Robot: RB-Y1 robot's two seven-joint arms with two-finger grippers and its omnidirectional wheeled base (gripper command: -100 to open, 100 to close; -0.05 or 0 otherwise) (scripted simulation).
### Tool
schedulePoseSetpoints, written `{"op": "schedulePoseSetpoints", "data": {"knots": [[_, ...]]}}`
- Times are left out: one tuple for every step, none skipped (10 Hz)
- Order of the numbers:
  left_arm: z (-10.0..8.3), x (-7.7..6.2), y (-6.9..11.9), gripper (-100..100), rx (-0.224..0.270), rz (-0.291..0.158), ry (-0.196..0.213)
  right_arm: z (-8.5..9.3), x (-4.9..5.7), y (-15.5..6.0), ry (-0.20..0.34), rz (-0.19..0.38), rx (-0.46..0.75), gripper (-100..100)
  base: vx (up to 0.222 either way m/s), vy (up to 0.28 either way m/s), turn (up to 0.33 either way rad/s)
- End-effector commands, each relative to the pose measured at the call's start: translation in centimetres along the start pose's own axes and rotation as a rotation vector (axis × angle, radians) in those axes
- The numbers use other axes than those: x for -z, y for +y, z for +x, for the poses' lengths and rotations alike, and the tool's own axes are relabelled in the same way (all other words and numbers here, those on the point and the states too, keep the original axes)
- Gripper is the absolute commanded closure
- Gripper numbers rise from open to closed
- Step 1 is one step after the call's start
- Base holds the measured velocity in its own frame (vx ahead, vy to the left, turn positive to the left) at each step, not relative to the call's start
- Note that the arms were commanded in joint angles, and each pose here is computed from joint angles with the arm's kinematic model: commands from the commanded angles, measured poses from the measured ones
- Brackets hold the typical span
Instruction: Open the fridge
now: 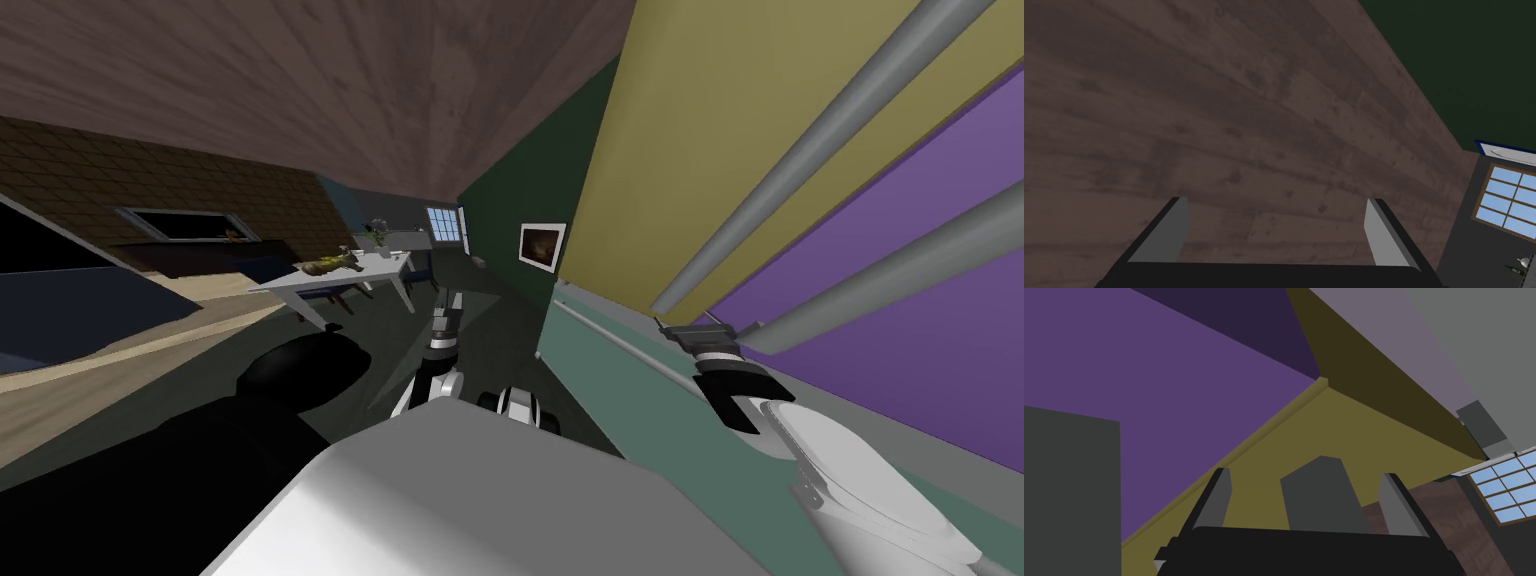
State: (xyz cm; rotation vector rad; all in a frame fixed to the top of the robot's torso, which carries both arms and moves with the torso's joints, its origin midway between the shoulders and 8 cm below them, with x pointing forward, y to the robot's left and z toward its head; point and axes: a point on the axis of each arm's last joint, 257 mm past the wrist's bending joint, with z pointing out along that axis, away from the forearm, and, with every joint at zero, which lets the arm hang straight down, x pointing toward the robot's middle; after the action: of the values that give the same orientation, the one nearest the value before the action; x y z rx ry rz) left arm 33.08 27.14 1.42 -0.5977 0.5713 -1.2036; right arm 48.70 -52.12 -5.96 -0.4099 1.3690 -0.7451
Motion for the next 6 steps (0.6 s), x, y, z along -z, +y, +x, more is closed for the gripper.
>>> {"op": "schedulePoseSetpoints", "data": {"knots": [[0.0, 0.0, 0.0, 0, 0.0, 0.0, 0.0, 2.5, 0.0, -4.0, 0.061, 0.085, 0.028, -100, -0.109, 0.013, 0.323], [0.0, 0.0, 0.0, 0, 0.0, 0.0, 0.0, 2.5, 0.0, -4.0, 0.061, 0.085, 0.028, -100, -0.133, 0.011, 0.333], [0.0, 0.0, 0.0, 0, 0.0, 0.0, 0.0, 3.7, 0.0, -6.6, 0.096, 0.145, 0.05, -100, -0.178, 0.014, 0.379], [0.0, 0.0, 0.0, 0, 0.0, 0.0, 0.0, 4.0, 0.0, -6.6, 0.1, 0.144, 0.05, -100, -0.157, 0.009, 0.32], [0.0, 0.0, 0.0, 0, 0.0, 0.0, 0.0, 5.1, 0.1, -9.3, 0.134, 0.205, 0.07, -100, -0.173, 0.025, 0.378], [0.0, 0.0, 0.0, 0, 0.0, 0.0, 0.0, 5.2, 0.1, -9.3, 0.136, 0.205, 0.07, -100, -0.146, 0.026, 0.353]]}}
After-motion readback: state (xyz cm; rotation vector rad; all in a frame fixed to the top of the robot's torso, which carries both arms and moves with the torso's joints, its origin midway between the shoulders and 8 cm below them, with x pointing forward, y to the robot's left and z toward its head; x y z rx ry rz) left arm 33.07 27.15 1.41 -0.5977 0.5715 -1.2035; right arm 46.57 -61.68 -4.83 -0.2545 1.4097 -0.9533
